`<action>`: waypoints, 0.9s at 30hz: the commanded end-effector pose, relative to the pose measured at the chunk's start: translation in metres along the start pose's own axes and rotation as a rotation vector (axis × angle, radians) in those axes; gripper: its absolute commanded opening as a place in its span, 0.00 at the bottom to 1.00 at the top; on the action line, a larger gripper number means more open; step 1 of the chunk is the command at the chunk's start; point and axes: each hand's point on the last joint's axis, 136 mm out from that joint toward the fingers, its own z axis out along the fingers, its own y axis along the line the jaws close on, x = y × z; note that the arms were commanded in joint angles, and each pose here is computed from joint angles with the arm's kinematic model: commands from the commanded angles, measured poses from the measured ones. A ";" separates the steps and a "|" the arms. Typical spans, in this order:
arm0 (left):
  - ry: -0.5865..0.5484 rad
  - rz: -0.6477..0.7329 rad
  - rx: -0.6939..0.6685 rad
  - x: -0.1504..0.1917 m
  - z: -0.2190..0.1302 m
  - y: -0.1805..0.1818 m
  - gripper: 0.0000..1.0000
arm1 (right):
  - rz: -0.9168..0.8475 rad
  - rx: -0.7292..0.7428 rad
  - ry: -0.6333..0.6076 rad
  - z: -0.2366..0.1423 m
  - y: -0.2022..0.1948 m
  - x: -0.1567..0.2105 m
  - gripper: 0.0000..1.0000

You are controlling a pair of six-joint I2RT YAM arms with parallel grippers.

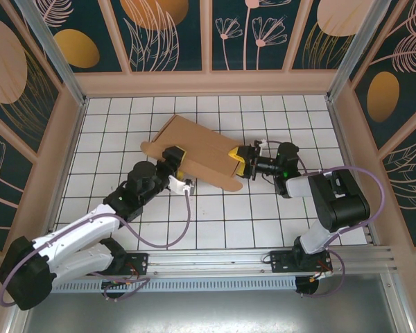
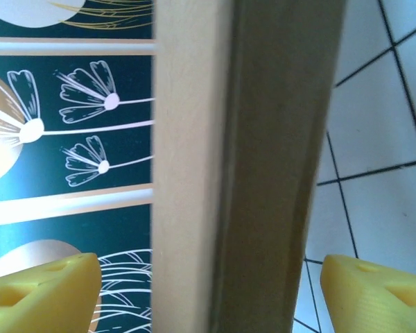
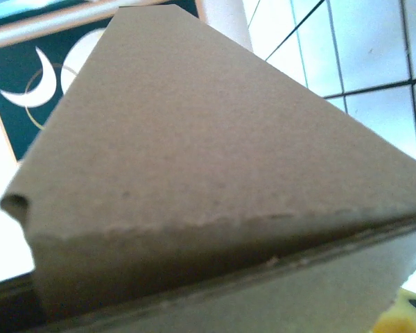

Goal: Fold the paper box

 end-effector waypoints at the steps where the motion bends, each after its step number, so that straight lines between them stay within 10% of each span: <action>1: -0.011 0.024 0.095 0.000 -0.011 -0.030 0.84 | -0.101 -0.047 0.081 -0.004 0.025 0.023 0.39; 11: 0.001 0.013 0.021 0.001 -0.015 -0.009 0.87 | -0.108 -0.035 0.101 0.000 0.020 0.030 0.35; 18: -0.006 0.040 -0.029 -0.003 -0.008 0.012 0.70 | -0.108 -0.033 0.117 0.003 0.020 0.034 0.36; 27: 0.015 0.036 -0.025 0.001 -0.012 0.014 0.48 | -0.145 -0.014 0.080 0.001 0.019 0.029 0.61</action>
